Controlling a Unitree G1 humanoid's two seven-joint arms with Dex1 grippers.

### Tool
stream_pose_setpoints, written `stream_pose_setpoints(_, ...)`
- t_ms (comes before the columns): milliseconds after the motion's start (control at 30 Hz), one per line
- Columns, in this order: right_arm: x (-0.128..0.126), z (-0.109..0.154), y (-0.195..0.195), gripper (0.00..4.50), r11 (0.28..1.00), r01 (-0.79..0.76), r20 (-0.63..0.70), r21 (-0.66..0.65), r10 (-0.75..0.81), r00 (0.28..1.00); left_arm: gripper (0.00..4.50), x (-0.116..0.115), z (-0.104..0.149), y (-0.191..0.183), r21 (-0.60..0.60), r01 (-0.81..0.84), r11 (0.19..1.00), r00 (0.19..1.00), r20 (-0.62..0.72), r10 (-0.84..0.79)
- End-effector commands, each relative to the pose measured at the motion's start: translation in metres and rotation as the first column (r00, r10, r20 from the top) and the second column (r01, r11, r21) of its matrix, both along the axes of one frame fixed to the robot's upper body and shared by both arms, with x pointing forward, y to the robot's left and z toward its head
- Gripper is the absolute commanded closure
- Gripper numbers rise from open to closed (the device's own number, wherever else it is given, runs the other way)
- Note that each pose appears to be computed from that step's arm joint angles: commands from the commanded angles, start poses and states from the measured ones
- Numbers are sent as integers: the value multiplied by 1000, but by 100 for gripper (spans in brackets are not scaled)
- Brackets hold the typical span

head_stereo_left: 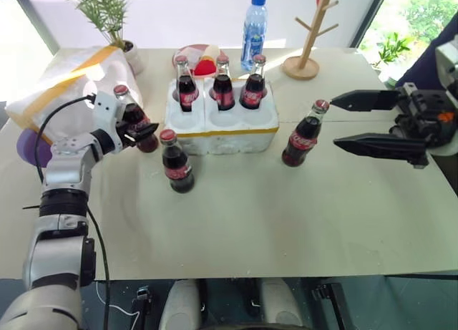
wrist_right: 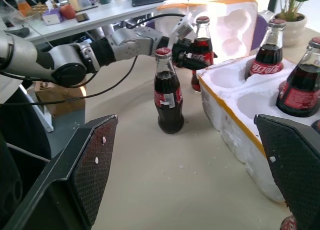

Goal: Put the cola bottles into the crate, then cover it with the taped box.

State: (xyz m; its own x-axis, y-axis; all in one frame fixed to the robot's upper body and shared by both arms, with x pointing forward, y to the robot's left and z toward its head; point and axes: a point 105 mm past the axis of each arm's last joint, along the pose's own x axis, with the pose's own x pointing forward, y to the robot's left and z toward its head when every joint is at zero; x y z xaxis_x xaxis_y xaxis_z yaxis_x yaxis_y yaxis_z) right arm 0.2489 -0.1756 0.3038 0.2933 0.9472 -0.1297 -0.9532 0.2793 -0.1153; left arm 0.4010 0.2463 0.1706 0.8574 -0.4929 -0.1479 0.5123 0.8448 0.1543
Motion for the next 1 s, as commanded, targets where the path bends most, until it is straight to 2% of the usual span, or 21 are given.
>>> stream_pose_setpoints(33, 0, 7, 2, 0, 1000, 12, 65, -3, -12, 998, 167, -20, 51, -2, -24, 124, 992, 988, 97, -121)
stream_pose_setpoints(133, 3, 4, 2, 0, 1000, 24, 68, -5, -24, 997, 167, -37, 79, -12, -44, 254, 966, 964, 94, -249)
stream_pose_setpoints(233, 5, 2, 2, 0, 999, 34, 69, -4, -34, 997, 167, -44, 106, -23, -57, 342, 938, 936, 110, -335)
stream_pose_setpoints(333, 7, -1, 4, 0, 999, 42, 67, 1, -42, 997, 167, -38, 136, -41, -81, 408, 910, 905, 165, -391)
stream_pose_setpoints(433, 8, -2, 4, 0, 999, 54, 68, 7, -55, 996, 167, -25, 146, -60, -87, 449, 889, 884, 189, -428)
stream_pose_setpoints(533, 10, -4, 4, 0, 997, 77, 67, 9, -77, 995, 167, -12, 141, -79, -69, 481, 874, 868, 178, -464)
stream_pose_setpoints(667, 9, -9, 3, 0, 994, 107, 64, 2, -107, 992, 167, 5, 121, -95, -21, 488, 873, 866, 137, -481)
stream_pose_setpoints(900, 4, -11, 2, 0, 990, 138, 59, 13, -139, 989, 167, 21, 77, -97, 149, 446, 882, 886, 63, -459)
stream_pose_setpoints(1000, 5, -13, 3, 0, 989, 147, 56, 17, -148, 987, 167, 27, 63, -103, 148, 429, 891, 897, 52, -440)
